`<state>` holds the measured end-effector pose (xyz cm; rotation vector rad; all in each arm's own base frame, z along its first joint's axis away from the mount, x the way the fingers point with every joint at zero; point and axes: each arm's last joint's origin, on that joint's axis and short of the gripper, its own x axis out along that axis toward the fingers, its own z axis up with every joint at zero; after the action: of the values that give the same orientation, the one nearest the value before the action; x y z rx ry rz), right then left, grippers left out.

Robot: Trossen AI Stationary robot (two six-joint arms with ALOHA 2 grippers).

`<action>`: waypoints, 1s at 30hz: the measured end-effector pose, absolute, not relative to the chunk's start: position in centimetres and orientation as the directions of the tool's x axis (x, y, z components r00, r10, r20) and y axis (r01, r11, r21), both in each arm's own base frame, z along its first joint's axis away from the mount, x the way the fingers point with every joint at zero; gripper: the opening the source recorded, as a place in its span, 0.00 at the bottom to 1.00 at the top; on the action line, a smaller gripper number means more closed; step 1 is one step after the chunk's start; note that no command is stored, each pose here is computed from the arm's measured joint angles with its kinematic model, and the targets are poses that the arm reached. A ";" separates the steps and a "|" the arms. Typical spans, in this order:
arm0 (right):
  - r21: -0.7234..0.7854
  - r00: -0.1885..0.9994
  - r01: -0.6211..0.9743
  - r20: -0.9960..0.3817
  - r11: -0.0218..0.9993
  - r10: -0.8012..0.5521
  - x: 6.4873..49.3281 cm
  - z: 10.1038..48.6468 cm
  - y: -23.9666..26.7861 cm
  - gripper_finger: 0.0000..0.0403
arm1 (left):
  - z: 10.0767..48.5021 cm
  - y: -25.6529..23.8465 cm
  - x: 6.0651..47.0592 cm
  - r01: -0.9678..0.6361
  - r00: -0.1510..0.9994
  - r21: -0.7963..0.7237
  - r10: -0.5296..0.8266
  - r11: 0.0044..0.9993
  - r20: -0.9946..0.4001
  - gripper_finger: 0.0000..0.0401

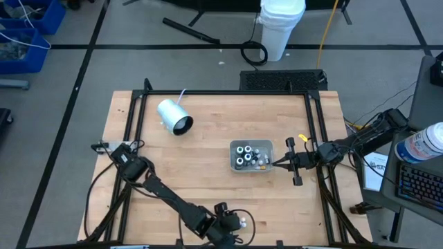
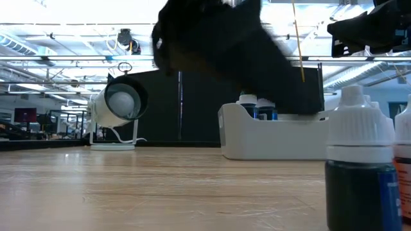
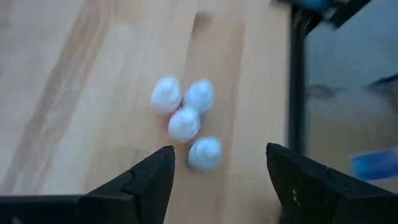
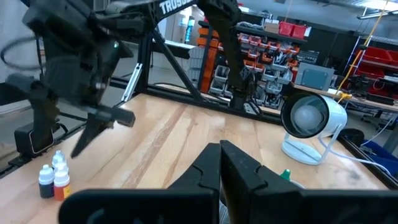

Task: Pick & Place food coloring
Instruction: Put the small blue food coloring bottle into the gray bin

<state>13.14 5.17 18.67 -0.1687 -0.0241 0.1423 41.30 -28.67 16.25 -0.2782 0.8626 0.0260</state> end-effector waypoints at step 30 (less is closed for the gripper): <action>-0.166 0.990 -0.138 0.021 0.976 0.143 13.1 18.8 5.2 0.01 | 14.7 -28.5 41.9 -0.148 0.654 -0.223 -0.073 0.964 -0.753 0.64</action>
<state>13.12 5.16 18.77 -0.1654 -0.0325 0.1414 41.92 -28.51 14.65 -0.2761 0.8600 0.0432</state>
